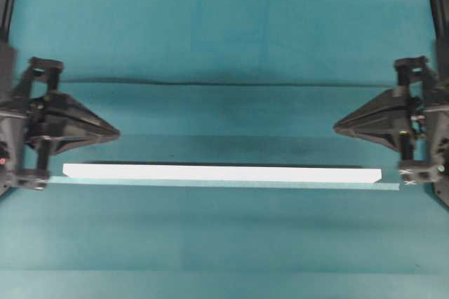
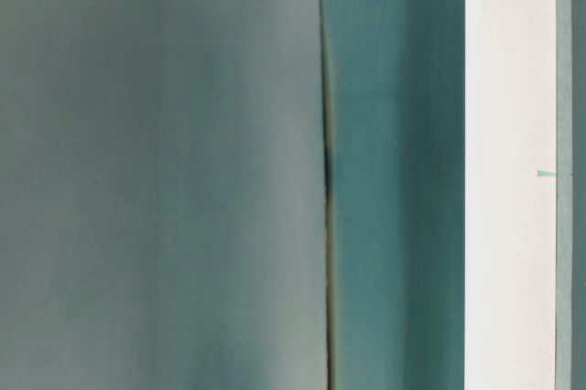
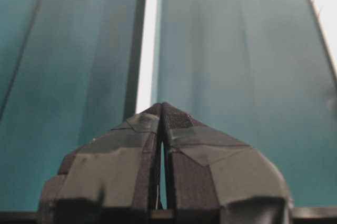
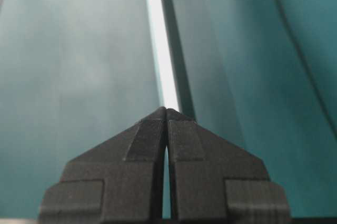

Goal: Lift a wooden board with both hands.
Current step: 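Move both grippers down over the two ends of the white board, then close both grippers on the white board near each end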

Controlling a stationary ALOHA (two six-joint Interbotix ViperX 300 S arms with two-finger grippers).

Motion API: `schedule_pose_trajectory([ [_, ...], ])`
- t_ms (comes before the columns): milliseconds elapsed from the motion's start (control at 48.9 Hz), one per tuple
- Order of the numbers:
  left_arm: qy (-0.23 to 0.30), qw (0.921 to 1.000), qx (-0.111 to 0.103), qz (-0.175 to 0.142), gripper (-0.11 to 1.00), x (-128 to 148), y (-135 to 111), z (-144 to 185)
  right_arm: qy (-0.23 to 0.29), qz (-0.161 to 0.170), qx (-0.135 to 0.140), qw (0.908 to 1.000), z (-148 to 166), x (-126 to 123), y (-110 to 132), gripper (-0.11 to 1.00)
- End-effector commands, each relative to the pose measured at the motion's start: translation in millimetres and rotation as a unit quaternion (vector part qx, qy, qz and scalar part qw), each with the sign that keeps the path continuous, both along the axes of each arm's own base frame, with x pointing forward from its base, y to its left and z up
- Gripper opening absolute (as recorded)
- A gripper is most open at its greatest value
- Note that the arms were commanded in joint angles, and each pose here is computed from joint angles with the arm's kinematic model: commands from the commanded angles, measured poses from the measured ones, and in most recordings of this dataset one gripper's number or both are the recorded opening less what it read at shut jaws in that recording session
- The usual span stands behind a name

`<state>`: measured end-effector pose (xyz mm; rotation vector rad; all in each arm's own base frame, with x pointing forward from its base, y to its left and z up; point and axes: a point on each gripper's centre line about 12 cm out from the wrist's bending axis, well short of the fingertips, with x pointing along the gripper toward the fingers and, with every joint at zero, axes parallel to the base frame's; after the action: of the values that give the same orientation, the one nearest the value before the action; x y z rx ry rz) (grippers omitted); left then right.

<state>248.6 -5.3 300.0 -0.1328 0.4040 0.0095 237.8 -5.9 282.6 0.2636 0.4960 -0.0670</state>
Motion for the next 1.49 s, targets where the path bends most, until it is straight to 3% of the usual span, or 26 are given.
schedule_pose_trajectory([
  [0,0.011,0.9999,0.001,-0.001,-0.01,9,-1,14,0.030,0.000,0.009,0.9995,3,11,0,0.01],
  [327,0.109,0.9940,0.005,-0.002,-0.01,27,-2,2,0.143,0.015,0.013,0.9895,-7,38,3,0.01],
  [573,0.184,0.9829,0.009,-0.006,-0.01,38,-4,-13,0.235,0.028,0.010,0.9716,-21,52,5,0.01],
  [675,0.218,0.9758,0.011,-0.006,-0.01,42,-5,-18,0.259,0.030,-0.003,0.9655,-22,57,3,0.01],
  [839,0.236,0.9717,0.009,-0.005,0.02,45,-5,-20,0.296,0.034,-0.019,0.9543,-26,62,1,0.04],
  [921,0.240,0.9708,0.009,-0.004,0.12,47,-5,-21,0.314,0.040,-0.023,0.9482,-28,64,2,0.09],
  [1002,0.245,0.9695,0.006,-0.001,0.32,48,-4,-21,0.322,0.047,-0.027,0.9451,-29,68,4,0.20],
  [1166,0.284,0.9589,0.000,0.006,0.80,51,-4,-32,0.330,0.059,-0.034,0.9414,-33,75,8,0.65],
  [1227,0.298,0.9547,0.001,0.006,0.93,52,-4,-39,0.332,0.066,-0.040,0.9402,-36,77,12,0.81],
  [1309,0.309,0.9510,0.004,0.005,0.95,56,-4,-46,0.337,0.075,-0.047,0.9372,-41,79,17,0.94],
  [1473,0.337,0.9416,0.009,0.002,0.96,63,-5,-64,0.348,0.080,-0.049,0.9329,-50,83,20,0.95],
])
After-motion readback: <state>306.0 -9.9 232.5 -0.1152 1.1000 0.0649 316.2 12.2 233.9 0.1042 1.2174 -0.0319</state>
